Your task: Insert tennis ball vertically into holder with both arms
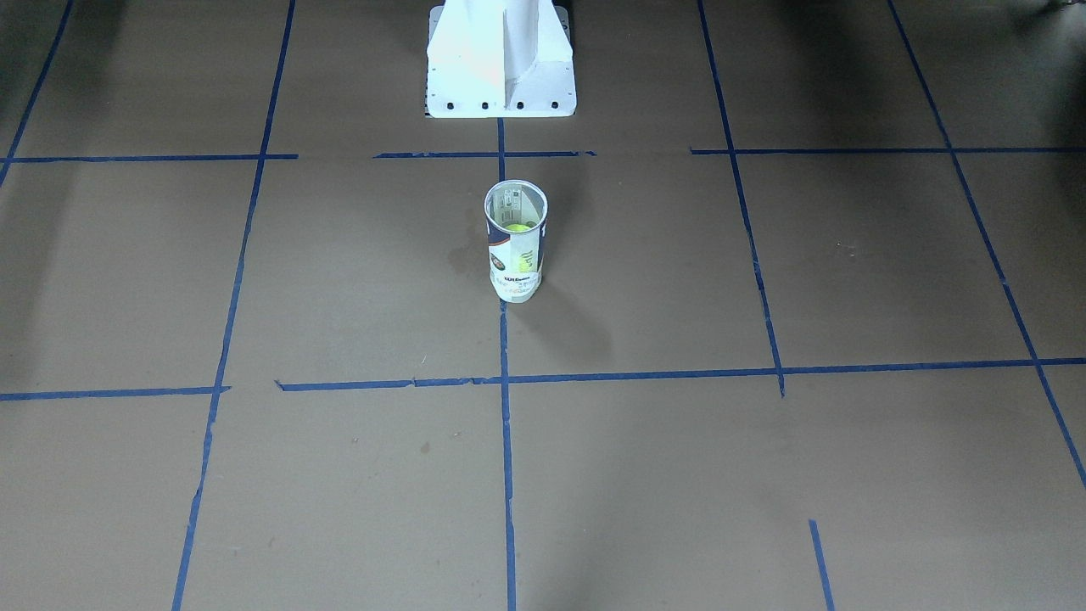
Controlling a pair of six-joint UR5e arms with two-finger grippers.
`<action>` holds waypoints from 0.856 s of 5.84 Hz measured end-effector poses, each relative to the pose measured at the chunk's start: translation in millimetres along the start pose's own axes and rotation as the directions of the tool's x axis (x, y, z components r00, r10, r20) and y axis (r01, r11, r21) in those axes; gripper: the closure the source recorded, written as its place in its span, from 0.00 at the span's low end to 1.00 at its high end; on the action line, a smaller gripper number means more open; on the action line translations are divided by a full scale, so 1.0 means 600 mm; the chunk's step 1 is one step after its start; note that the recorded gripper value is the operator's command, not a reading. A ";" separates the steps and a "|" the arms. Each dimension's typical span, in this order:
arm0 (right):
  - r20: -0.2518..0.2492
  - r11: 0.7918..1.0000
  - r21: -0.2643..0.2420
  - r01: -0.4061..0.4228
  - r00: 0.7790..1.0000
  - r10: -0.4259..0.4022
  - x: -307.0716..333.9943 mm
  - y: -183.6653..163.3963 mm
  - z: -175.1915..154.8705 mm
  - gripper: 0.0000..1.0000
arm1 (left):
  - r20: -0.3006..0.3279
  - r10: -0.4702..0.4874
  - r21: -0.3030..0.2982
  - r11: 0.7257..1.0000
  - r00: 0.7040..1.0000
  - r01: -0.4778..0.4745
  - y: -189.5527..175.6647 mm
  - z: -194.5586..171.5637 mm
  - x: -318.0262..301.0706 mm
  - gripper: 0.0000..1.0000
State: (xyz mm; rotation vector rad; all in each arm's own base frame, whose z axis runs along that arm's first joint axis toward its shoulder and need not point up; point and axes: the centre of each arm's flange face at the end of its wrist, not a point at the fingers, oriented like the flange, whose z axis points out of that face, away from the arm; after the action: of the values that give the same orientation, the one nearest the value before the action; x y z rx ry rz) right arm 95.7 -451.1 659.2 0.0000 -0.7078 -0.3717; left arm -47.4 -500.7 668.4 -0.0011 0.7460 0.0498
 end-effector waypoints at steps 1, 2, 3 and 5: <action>-0.014 1.000 -0.014 0.003 1.000 -0.003 0.002 -0.001 0.005 0.00 | -0.006 0.002 0.004 1.000 1.000 -0.002 0.001 -0.003 0.005 0.00; -0.019 1.000 -0.023 0.009 1.000 -0.009 -0.001 -0.004 0.009 0.00 | -0.010 0.009 0.010 1.000 1.000 -0.008 0.000 -0.005 0.008 0.00; -0.020 0.999 -0.027 0.017 1.000 -0.018 -0.005 -0.009 0.013 0.00 | -0.013 0.016 0.014 1.000 1.000 -0.015 -0.001 -0.006 0.011 0.00; -0.027 0.999 -0.017 0.040 0.999 -0.041 0.002 -0.015 0.028 0.00 | -0.015 0.022 0.016 1.000 1.000 -0.022 -0.002 -0.007 0.016 0.00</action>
State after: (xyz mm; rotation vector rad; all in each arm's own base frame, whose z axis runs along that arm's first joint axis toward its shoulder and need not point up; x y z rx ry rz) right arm 82.6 -457.6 671.6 0.0037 -0.6783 -0.4157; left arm -43.2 -501.8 658.7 0.0218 0.7621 0.0651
